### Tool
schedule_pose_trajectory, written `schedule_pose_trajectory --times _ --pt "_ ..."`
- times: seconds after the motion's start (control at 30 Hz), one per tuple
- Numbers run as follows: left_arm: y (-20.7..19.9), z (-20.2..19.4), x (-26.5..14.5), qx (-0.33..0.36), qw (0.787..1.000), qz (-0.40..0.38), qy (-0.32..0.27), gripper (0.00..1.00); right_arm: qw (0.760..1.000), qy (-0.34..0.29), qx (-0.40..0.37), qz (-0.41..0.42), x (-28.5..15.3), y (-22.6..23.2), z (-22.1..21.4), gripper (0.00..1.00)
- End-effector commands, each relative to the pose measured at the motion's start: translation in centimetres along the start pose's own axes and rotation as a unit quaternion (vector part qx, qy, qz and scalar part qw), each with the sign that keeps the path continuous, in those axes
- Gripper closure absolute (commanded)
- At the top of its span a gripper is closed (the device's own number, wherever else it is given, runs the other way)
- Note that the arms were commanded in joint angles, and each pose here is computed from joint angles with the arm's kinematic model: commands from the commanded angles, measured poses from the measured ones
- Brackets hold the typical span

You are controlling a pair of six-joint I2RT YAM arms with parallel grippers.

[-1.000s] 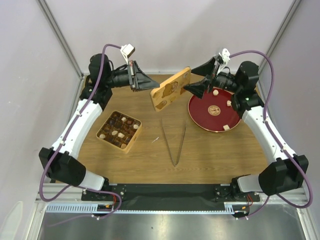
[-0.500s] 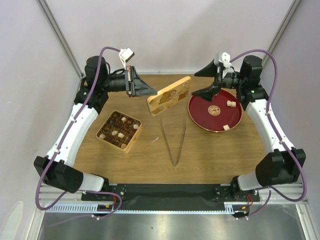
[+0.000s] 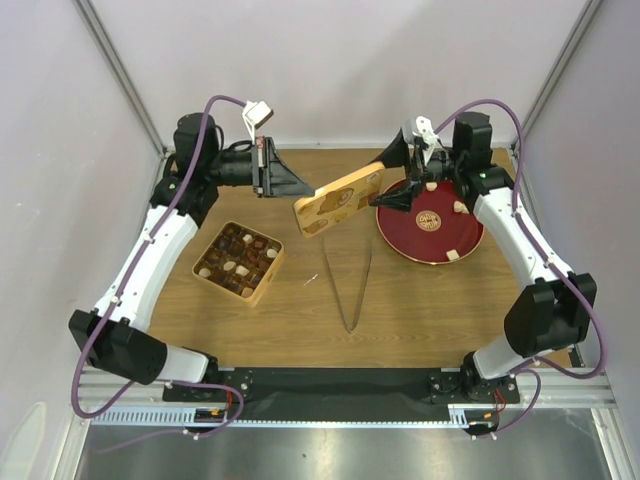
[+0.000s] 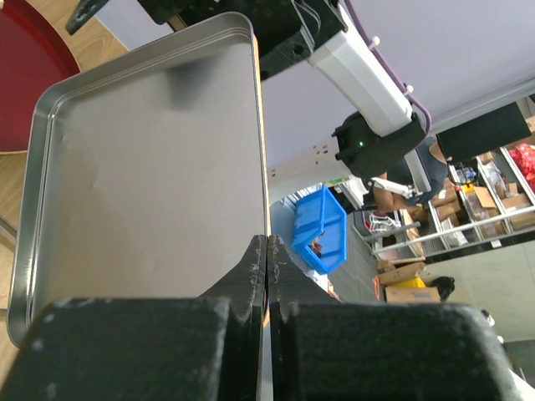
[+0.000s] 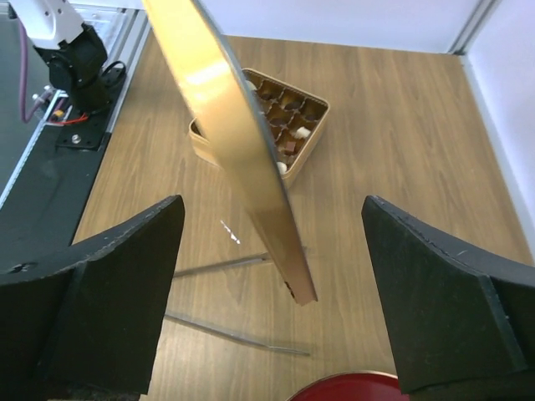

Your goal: Pack the chocolate

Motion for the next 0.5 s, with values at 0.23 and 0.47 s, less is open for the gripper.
schedule_pose_trajectory --times 0.23,0.47 --pt "0.7 1.0 0.6 0.032 0.999 -0.019 0.022 1.0 0.998 -0.029 0.009 0.058 1.0 0.9 0.2 0.52" --pt "2.8 2.8 0.8 0.014 0.999 -0.021 0.024 0.99 0.998 -0.014 0.031 0.051 1.4 2.0 -1.0 0.8"
Point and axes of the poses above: each gripper's point midway between its finger pads, its own x axis out along the fingers, its own y axis along the line the jaws close on, z = x × y, the point moved 10 cm from there along -x, back along the fingers, and after that the axes turned 9 degrees about -x, right-handed, at the moved point
